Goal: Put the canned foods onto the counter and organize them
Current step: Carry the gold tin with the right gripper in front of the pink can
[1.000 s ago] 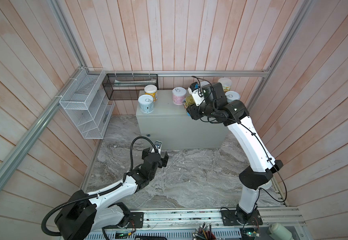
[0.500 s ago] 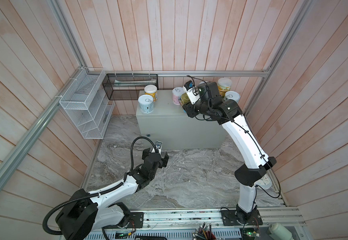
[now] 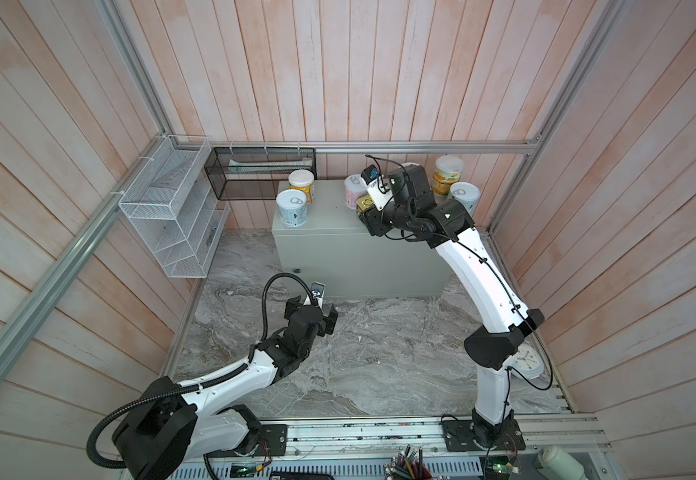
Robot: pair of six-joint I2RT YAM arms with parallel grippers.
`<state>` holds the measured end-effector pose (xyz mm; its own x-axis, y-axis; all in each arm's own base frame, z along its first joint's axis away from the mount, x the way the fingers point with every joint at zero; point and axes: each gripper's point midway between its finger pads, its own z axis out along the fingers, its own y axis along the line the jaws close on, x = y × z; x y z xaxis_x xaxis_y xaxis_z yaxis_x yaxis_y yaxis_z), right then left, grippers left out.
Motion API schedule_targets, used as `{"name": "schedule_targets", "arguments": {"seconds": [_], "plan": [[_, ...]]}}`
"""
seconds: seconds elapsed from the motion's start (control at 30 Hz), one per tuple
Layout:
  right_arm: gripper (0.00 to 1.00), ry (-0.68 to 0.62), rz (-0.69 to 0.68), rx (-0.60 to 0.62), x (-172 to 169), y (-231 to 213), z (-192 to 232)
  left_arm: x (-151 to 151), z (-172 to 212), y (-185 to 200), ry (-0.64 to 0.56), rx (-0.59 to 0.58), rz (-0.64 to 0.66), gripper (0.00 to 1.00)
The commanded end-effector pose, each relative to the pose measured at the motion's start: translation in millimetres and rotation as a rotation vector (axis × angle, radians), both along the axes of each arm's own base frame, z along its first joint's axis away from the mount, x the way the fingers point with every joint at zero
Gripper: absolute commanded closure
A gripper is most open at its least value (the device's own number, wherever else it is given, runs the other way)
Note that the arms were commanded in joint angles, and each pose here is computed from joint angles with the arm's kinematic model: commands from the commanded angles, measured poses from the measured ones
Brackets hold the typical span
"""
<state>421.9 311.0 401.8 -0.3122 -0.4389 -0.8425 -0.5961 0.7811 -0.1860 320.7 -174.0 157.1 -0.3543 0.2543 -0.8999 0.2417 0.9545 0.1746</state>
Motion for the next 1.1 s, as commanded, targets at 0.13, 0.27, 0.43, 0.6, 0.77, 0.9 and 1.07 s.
{"name": "schedule_targets", "arguments": {"seconds": [0.13,0.27,0.43,0.6,0.77,0.9,1.07], "plan": [[0.35,-0.02,-0.008,-0.006,6.4,1.0,0.7,7.4,11.1,-1.6,-0.025,-0.007,0.015,0.0],[0.42,-0.034,-0.035,-0.019,11.5,-1.9,-0.9,8.0,10.7,-2.0,-0.024,-0.005,0.016,0.0],[0.45,-0.04,-0.034,-0.034,17.0,0.7,-8.0,8.5,8.9,-2.1,-0.019,0.002,0.015,0.0],[0.46,-0.045,-0.045,-0.057,23.9,2.2,-16.1,8.7,8.4,-2.0,-0.018,0.006,0.015,0.0],[0.34,-0.031,-0.048,-0.039,22.9,3.1,-16.9,8.9,7.4,-3.0,-0.013,0.006,0.013,0.0],[0.25,-0.051,-0.061,0.001,18.5,-0.5,-3.2,8.8,8.4,-3.9,-0.01,0.002,0.011,0.0],[0.24,-0.076,-0.082,0.058,8.1,-6.2,7.7,8.7,7.9,-3.8,-0.008,0.006,0.01,0.0]]}}
